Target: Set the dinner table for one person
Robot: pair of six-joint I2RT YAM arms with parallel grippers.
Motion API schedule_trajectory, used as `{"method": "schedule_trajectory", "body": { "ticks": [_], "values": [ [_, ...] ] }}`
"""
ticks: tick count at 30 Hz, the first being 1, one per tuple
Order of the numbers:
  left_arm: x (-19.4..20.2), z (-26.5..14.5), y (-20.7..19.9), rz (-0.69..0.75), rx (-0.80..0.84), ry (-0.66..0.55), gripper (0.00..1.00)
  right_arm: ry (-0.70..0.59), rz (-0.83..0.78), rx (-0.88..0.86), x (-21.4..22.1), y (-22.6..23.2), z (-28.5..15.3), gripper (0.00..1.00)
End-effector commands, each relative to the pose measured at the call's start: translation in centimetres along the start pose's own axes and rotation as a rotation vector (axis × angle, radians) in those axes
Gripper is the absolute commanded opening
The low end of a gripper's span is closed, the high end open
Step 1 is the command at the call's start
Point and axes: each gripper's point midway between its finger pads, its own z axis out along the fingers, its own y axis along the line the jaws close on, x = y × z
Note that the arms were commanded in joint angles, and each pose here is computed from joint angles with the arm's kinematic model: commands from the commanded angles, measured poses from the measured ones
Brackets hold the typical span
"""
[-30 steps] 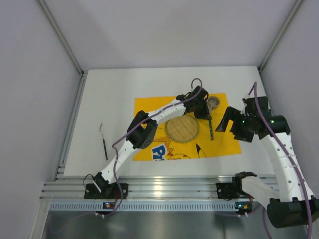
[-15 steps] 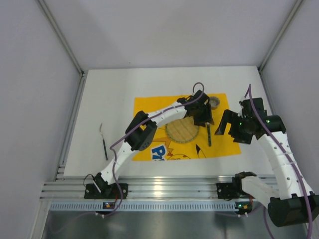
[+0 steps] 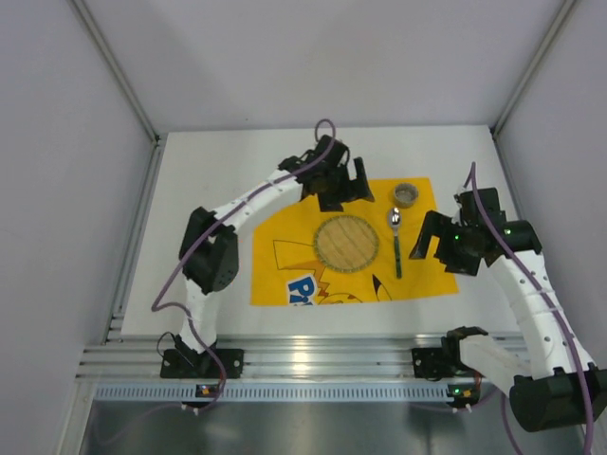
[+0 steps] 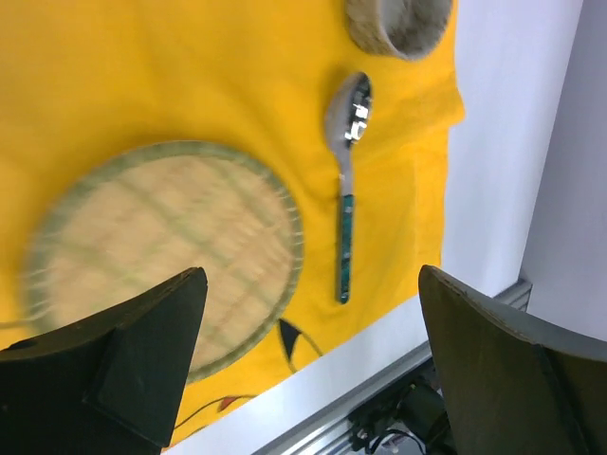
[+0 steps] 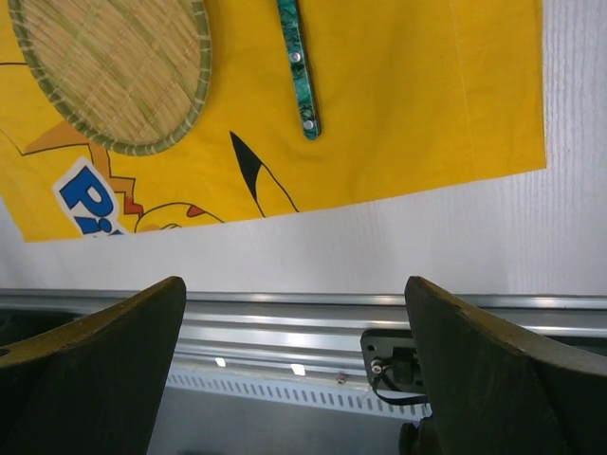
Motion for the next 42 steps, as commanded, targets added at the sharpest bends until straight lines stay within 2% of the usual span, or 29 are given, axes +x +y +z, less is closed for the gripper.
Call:
{"method": "schedule_trajectory", "body": {
  "ticks": [1,2,3,5,6,10,15,19,22,27,28,42],
  "values": [
    [-3.8,-8.9,6.7,-0.021,-0.169,-0.122,0.98,-0.031,-0.027,-0.02,-0.4,0.4,0.1,1.0],
    [-2.3,-9.2,10.9,-0.06,-0.265,-0.088,0.98,-0.025,-0.028,-0.024,-0.3,0.4,0.3,1.0],
    [-3.5,-12.5,13.6,-0.116,-0.305,-0.133,0.97,-0.02,-0.028,-0.029,-0.3,0.5,0.6,1.0],
    [-1.8,-14.7,18.7,-0.15,-0.411,-0.105,0.95,-0.012,-0.029,-0.038,-0.2,0.6,0.8,1.0],
    [-3.0,-17.7,21.9,-0.181,-0.509,-0.189,0.95,-0.004,-0.027,-0.043,0.0,0.7,1.1,1.0],
    [-1.3,-22.9,28.7,-0.204,-0.704,-0.186,0.95,-0.001,-0.03,-0.062,-0.2,1.0,1.8,1.0],
    [2.6,-26.3,35.3,-0.311,-0.904,-0.067,0.96,0.016,-0.042,-0.061,-0.4,1.0,2.6,1.0],
    [4.5,-27.2,38.1,-0.339,-0.977,-0.014,0.95,0.02,-0.055,-0.056,-0.3,0.8,2.8,1.0],
    [5.5,-27.5,39.6,-0.335,-1.031,0.029,0.9,0.027,-0.055,-0.053,0.0,0.7,3.0,1.0],
    [6.6,-26.7,41.0,-0.331,-1.047,0.087,0.58,0.033,-0.05,-0.048,0.6,0.3,3.2,1.0],
    [6.6,-26.6,41.2,-0.332,-1.051,0.083,0.55,0.03,-0.05,-0.045,0.6,0.2,3.2,1.0],
    [7.0,-23.4,43.4,-0.314,-1.034,0.143,0.45,0.042,-0.039,-0.03,1.4,-0.5,3.6,1.0]
  ]
}}
